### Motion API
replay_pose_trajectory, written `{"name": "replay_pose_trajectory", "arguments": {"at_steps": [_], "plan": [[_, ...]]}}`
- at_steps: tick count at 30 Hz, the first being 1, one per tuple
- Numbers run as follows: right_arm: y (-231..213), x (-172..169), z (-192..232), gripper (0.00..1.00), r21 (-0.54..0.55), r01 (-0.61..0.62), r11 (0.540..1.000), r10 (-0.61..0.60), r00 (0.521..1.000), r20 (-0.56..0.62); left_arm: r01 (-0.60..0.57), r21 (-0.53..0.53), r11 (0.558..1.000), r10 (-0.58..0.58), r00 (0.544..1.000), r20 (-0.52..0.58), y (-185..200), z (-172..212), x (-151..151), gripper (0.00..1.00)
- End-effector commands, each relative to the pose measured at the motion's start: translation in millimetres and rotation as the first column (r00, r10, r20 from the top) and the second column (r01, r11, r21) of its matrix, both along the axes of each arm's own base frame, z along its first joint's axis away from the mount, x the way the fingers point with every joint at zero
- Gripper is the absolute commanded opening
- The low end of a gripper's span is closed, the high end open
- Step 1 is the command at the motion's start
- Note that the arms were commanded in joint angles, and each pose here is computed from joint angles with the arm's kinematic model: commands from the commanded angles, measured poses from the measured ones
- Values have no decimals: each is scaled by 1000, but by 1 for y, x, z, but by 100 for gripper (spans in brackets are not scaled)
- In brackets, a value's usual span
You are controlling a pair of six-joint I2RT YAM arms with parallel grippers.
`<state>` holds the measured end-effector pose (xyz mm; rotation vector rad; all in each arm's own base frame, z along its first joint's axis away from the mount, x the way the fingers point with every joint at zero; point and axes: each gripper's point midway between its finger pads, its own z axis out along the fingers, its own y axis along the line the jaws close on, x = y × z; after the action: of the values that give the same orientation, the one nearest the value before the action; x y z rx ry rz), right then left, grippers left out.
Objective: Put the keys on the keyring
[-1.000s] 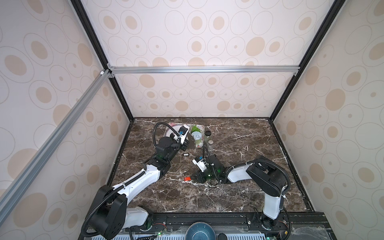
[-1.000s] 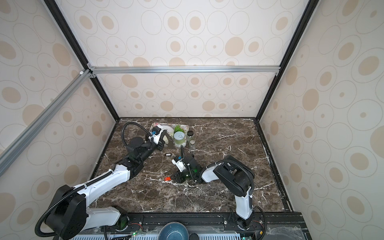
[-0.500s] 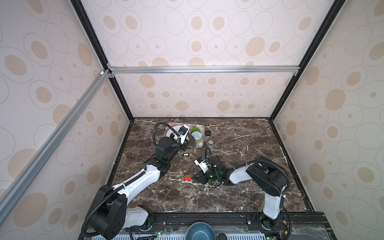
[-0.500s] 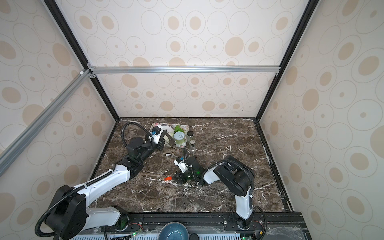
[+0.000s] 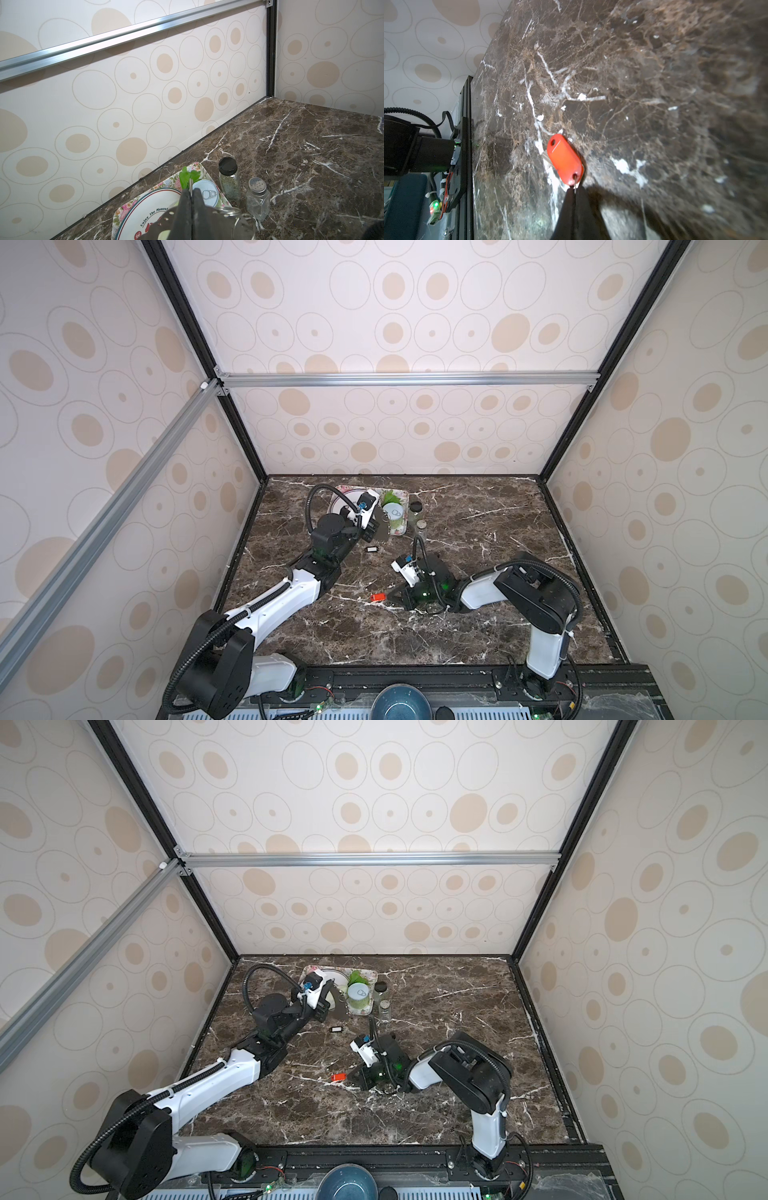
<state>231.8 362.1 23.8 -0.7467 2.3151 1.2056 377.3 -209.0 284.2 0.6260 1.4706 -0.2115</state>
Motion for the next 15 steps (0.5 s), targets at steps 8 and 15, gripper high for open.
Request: {"name": "replay_pose_trajectory", "arguments": {"at_steps": [8, 15], "plan": [[-40, 17, 67, 0, 36, 187, 982, -190, 976, 108, 87, -19, 996, -85, 993, 83, -10, 26, -11, 0], [-110, 28, 103, 0, -135, 441, 887, -412, 889, 201, 180, 10, 984, -180, 980, 89, -25, 24, -19, 0]]}}
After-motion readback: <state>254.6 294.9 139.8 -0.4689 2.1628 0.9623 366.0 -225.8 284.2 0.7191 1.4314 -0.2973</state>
